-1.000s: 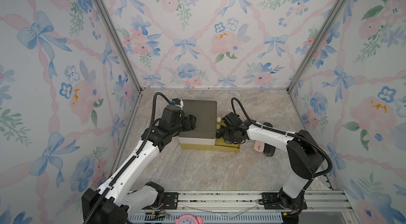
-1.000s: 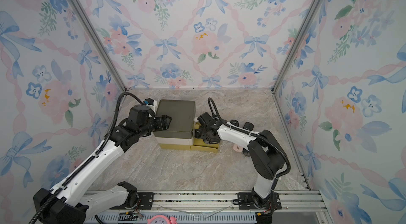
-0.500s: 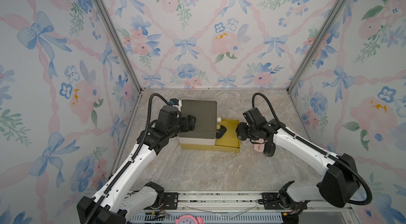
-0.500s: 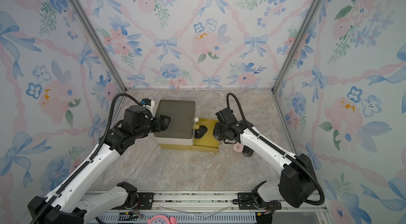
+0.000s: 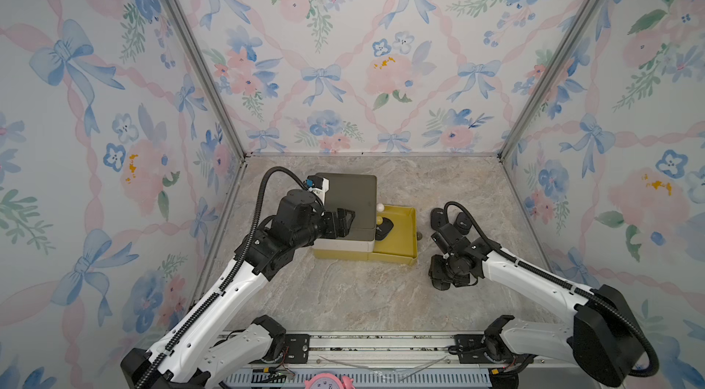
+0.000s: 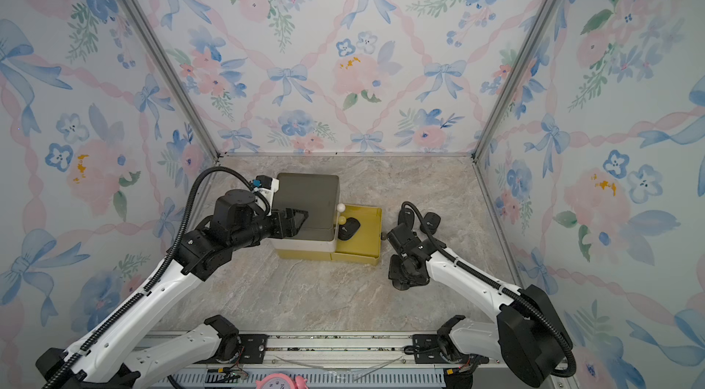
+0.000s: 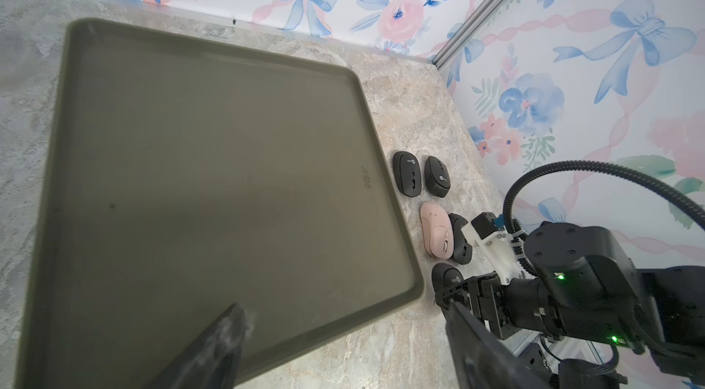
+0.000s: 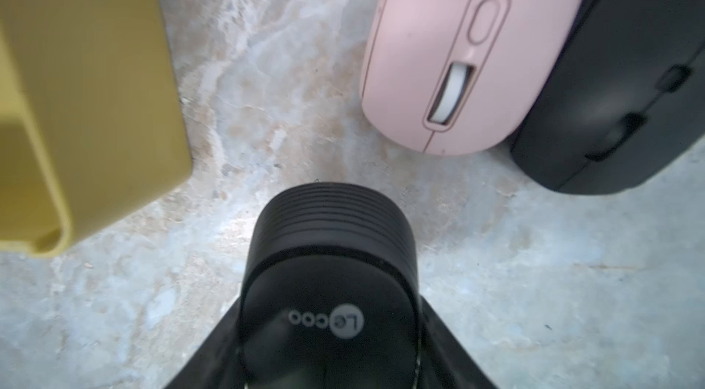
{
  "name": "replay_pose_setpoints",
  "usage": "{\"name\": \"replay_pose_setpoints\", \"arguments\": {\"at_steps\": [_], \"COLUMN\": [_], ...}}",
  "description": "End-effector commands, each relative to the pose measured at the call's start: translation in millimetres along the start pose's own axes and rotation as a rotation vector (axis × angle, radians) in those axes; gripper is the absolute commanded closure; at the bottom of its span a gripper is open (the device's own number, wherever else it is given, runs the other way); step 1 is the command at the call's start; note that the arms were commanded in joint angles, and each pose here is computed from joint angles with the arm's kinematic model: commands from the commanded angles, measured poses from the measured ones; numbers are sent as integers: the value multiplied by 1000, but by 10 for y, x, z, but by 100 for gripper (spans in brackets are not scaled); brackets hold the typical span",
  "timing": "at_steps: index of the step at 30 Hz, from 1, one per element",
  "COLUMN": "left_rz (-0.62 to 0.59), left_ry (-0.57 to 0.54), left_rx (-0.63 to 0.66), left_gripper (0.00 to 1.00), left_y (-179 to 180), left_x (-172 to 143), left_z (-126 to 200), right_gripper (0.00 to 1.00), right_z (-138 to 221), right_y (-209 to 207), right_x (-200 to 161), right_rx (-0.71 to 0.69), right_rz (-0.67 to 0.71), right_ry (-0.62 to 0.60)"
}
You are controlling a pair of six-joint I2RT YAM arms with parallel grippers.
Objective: Take the mice out of the drawer
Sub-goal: Place the mouse at the center of the board.
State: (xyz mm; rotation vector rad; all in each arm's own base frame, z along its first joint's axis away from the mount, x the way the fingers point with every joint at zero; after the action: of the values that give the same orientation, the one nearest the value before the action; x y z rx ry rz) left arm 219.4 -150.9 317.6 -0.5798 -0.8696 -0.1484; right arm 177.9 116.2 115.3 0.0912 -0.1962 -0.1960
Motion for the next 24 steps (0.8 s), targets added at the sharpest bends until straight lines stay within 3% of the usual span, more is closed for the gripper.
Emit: {"name": "replay_pose_setpoints", "arguments": {"at_steps": [1,12,18,24], "left_rz": [25,15,1,5], "left_ry": [28,17,-11,-18], "left_rx": [16,53,68,106], "left_gripper": [15,15,14,15], "left_y": [18,50,44,96], "left_x": [-85,-62,6,61], "left_z": [-24,-47,-13,-64], "right_gripper": [41,30,27,28], "right_z": [-121,-222,255,777], "right_y": [-13,-26,64,424], "right_x": [-36,-45,121,402], "right_rx": [-20,-73,-37,167], "right_rz": [-15,19,48,58], "right_ry": [-13,-9,-93,-175]}}
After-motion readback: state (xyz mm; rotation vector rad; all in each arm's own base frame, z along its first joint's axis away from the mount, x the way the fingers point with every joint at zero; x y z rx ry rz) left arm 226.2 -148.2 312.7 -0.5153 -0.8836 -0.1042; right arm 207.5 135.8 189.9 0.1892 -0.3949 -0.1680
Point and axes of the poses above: each gripper's point midway between its finger pads, its own z axis back along the fingers, its own y axis along the line the jaws close on, x = y × z, the point moved 7 cm from there along z, back along the fingers, and after that the axes turned 3 degrees about -z, right-handed, at the moved point
